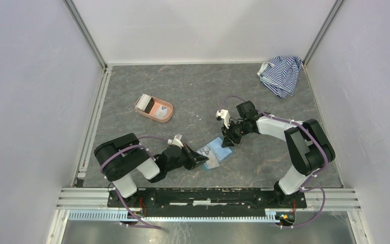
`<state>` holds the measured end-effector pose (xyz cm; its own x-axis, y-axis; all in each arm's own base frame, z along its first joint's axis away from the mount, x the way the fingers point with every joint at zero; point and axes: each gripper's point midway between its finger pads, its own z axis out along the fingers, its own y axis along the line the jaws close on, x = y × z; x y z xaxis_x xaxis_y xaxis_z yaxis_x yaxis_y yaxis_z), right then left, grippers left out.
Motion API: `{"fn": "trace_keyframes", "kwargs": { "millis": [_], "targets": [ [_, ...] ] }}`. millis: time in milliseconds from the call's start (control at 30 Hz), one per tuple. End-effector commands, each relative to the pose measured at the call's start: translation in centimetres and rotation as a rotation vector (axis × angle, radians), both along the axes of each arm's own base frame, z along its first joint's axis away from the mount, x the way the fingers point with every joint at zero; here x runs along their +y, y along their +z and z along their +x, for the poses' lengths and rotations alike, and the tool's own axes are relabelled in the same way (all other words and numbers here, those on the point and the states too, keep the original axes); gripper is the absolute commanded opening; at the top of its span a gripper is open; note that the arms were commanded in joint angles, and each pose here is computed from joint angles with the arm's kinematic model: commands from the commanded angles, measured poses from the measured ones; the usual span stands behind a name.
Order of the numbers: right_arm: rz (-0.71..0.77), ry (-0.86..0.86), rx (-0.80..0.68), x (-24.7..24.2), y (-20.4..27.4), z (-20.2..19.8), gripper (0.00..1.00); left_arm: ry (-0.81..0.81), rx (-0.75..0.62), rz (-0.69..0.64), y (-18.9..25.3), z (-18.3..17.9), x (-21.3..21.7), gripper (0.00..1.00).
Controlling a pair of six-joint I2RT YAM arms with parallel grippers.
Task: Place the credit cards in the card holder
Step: Insert the credit card into the card holder.
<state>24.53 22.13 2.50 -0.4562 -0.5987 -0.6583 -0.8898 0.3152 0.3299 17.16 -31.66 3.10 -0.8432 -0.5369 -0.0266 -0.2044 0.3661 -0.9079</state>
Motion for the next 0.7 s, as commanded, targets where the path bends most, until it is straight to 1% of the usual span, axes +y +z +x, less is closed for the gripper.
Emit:
{"fn": "trace_keyframes", "kwargs": {
  "millis": [0, 133, 300, 500, 667],
  "targets": [
    [0.005, 0.01, -0.043, 0.5, 0.8, 1.1, 0.27, 0.037, 0.016, -0.007, -0.2, 0.7, 0.4, 0.02],
    [0.007, 0.012, -0.045, 0.5, 0.9, 1.1, 0.27, 0.047, 0.012, 0.009, -0.3, 1.5, 1.0, 0.02],
    [0.009, 0.012, -0.051, 0.5, 1.1, 1.1, 0.27, 0.016, -0.009, 0.01, 0.0, 2.1, 0.7, 0.02],
    [0.01, 0.014, -0.055, 0.5, 1.2, 1.2, 0.27, -0.036, -0.014, 0.005, -0.1, 2.0, 0.0, 0.02],
    [0.012, 0.013, -0.057, 0.5, 1.3, 1.2, 0.27, -0.043, -0.003, 0.014, -1.1, 1.8, 0.4, 0.02]
  ]
}}
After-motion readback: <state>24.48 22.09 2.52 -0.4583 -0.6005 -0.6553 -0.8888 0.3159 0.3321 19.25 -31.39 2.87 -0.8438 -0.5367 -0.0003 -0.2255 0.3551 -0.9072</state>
